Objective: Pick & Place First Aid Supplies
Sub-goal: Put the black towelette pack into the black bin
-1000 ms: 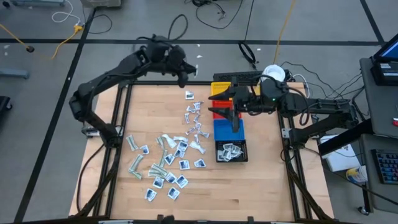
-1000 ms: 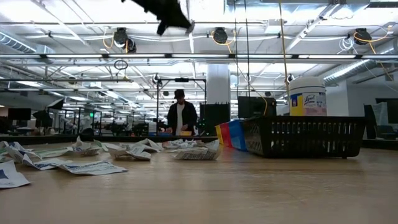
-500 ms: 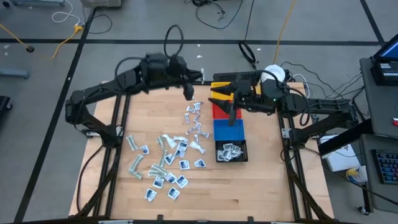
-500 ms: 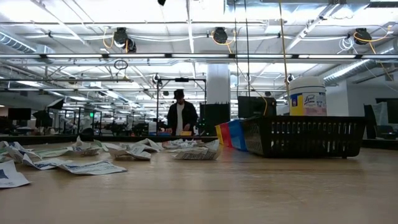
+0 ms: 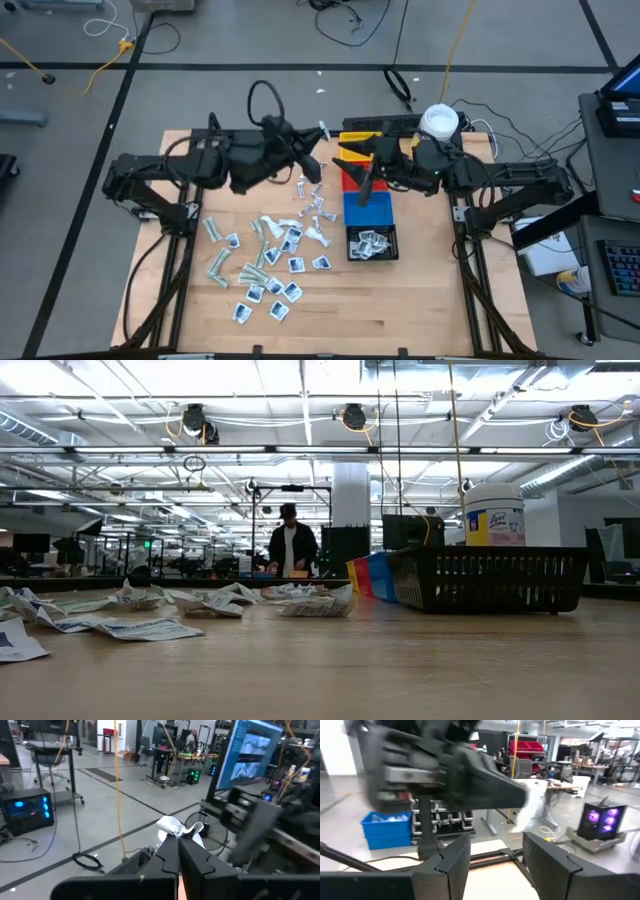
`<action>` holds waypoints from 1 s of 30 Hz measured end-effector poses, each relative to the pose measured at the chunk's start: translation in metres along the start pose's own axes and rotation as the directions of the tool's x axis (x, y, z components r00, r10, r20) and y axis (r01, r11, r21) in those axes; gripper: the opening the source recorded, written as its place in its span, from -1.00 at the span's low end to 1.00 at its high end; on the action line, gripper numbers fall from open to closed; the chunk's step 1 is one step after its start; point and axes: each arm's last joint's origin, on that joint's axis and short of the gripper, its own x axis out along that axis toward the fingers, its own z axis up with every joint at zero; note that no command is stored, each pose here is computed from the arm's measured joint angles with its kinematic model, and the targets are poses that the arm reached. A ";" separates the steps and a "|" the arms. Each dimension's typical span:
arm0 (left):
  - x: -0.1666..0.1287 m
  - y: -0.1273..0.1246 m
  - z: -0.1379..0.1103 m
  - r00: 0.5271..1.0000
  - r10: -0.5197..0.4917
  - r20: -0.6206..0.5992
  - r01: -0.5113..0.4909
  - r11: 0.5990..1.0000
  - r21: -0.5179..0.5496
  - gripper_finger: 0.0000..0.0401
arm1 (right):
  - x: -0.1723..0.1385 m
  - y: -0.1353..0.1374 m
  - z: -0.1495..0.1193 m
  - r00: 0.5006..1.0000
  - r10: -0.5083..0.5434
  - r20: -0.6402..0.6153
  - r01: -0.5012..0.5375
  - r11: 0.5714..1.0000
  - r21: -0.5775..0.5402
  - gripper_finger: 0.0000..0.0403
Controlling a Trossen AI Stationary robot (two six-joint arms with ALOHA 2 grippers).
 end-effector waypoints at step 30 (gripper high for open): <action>-0.006 -0.033 -0.020 1.000 -0.025 -0.006 0.026 0.997 0.078 -1.00 | 0.010 0.006 -0.006 1.000 0.026 0.000 -0.026 0.999 0.038 -0.92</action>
